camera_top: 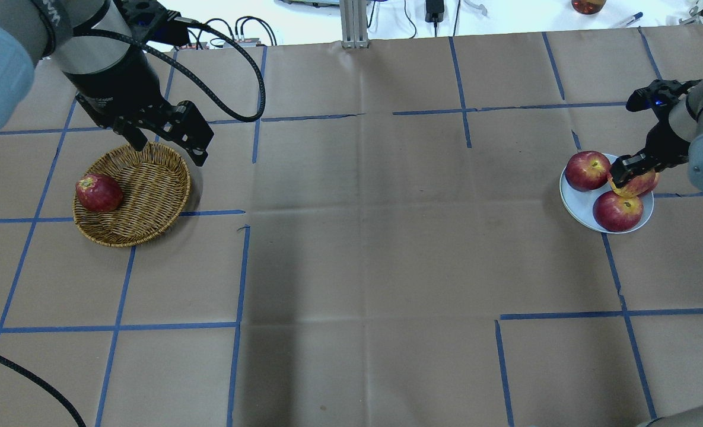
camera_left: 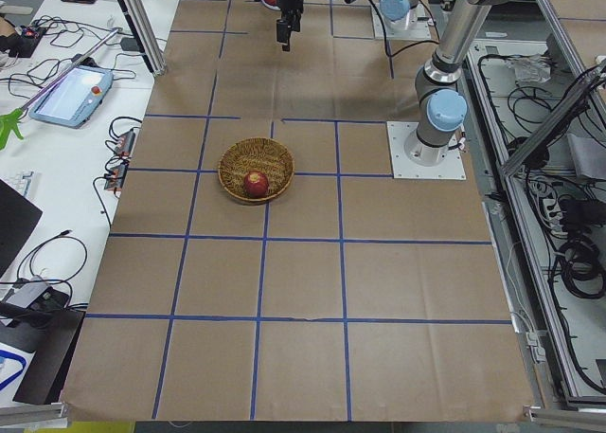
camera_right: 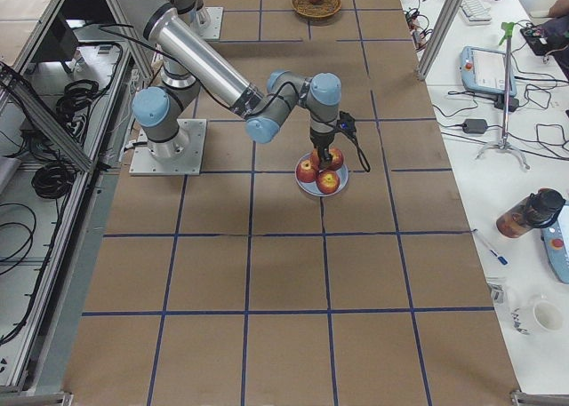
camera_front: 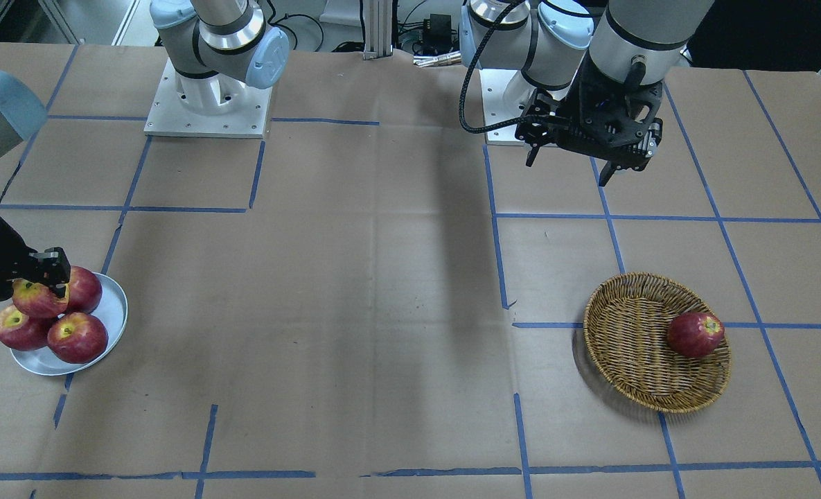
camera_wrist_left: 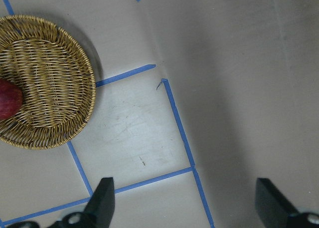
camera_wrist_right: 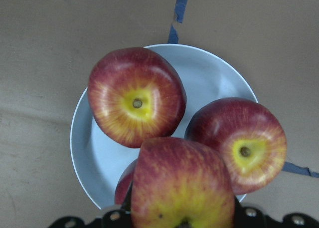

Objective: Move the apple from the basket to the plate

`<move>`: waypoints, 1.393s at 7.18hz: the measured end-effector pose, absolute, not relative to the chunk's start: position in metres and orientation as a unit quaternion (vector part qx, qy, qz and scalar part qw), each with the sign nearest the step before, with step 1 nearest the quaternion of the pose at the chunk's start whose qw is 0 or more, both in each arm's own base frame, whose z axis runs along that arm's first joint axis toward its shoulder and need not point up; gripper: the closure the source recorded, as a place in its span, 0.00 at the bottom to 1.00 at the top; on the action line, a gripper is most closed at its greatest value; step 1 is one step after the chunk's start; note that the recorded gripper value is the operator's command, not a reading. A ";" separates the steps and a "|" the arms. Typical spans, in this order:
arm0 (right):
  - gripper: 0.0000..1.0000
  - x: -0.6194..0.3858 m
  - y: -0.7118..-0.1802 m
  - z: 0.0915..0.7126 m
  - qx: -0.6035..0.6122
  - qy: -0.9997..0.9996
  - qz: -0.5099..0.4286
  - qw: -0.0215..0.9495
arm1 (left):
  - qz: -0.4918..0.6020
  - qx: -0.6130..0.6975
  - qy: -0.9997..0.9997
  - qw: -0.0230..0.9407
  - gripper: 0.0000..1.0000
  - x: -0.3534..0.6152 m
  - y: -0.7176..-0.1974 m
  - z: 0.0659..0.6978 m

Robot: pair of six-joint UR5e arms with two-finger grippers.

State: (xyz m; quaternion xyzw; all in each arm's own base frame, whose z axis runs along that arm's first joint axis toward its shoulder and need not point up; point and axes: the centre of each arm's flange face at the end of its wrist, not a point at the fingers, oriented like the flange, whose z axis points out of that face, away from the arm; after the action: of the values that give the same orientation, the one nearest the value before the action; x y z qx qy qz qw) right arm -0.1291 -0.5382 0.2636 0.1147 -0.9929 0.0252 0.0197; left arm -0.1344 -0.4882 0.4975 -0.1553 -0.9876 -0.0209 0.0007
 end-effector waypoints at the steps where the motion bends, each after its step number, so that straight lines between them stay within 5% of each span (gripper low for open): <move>1: 0.50 -0.130 -0.540 0.265 0.114 -0.993 0.028 0.022 | -0.021 -0.155 -0.988 0.001 0.01 -0.134 -0.488 0.497; 2: 0.33 -0.131 -0.542 0.268 0.114 -0.993 0.035 0.027 | -0.021 -0.156 -0.988 0.001 0.01 -0.134 -0.488 0.497; 3: 0.00 -0.132 -0.543 0.269 0.114 -0.992 0.040 0.030 | -0.021 -0.156 -0.988 0.001 0.01 -0.134 -0.488 0.497; 10: 0.00 -0.116 -0.554 0.340 0.123 -0.989 0.070 0.041 | -0.022 -0.156 -0.988 0.001 0.01 -0.134 -0.488 0.497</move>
State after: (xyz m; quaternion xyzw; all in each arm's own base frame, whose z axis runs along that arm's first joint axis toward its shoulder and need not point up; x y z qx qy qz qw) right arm -0.1160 -0.5537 0.3398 0.1227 -0.9891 0.0701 0.0414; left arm -0.1344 -0.4883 0.4967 -0.1556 -0.9876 -0.0218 0.0008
